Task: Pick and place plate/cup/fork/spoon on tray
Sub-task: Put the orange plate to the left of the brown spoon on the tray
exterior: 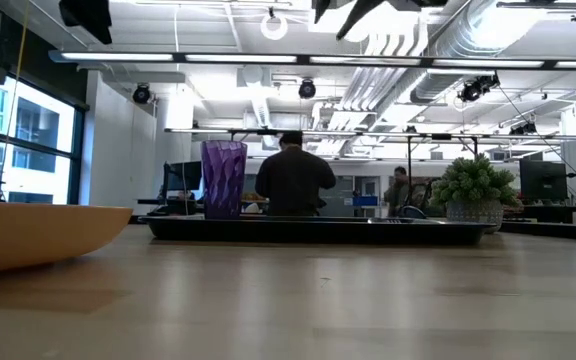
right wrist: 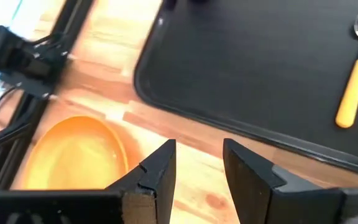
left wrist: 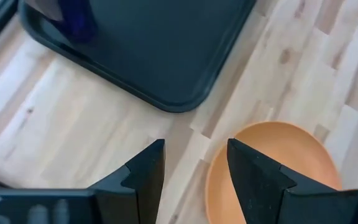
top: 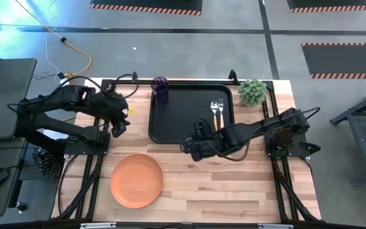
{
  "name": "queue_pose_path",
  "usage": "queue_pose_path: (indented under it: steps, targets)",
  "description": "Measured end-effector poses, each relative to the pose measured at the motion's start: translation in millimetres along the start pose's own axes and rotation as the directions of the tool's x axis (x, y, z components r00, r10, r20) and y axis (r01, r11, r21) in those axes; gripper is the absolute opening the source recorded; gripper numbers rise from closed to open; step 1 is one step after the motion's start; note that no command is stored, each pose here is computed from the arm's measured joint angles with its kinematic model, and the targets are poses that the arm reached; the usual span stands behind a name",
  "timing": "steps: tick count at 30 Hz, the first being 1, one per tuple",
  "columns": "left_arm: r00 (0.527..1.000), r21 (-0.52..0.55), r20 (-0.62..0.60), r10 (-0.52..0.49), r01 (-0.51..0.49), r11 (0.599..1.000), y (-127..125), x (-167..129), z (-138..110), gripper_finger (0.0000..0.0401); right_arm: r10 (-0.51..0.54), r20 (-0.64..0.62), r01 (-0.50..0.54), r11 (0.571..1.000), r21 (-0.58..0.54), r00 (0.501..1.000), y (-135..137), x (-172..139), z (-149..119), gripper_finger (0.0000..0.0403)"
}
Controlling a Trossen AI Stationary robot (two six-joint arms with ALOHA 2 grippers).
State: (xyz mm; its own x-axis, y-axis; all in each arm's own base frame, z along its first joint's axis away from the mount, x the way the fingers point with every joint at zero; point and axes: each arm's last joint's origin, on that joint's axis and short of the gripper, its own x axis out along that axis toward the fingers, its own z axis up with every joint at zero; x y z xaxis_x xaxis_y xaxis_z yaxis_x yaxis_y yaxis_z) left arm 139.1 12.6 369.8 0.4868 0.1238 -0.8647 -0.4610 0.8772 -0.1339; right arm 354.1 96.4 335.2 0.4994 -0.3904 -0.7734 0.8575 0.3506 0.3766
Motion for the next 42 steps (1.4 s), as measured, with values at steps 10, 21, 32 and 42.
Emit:
queue_pose_path:
  steps: [10,21,32,42]
  targets:
    - [0.999,0.043,-0.022,-0.035,0.036,0.998,-26,42,-24,0.0161,0.041,0.051,-0.033,0.988,-0.150,0.998,7,-52,16,0.0124]
    - [0.999,0.179,-0.009,-0.039,0.040,0.983,-45,95,-54,0.0161,0.113,0.094,-0.079,0.948,-0.307,0.989,2,-109,47,0.0124]
    - [0.992,0.197,-0.057,-0.113,0.123,0.973,-57,123,-88,0.0161,0.081,0.120,-0.030,0.926,-0.377,0.989,-5,-119,57,0.0124]
    - [0.992,0.175,-0.102,-0.071,0.088,0.981,-58,150,-104,0.0161,0.082,0.118,-0.030,0.919,-0.393,0.990,-5,-119,57,0.0124]
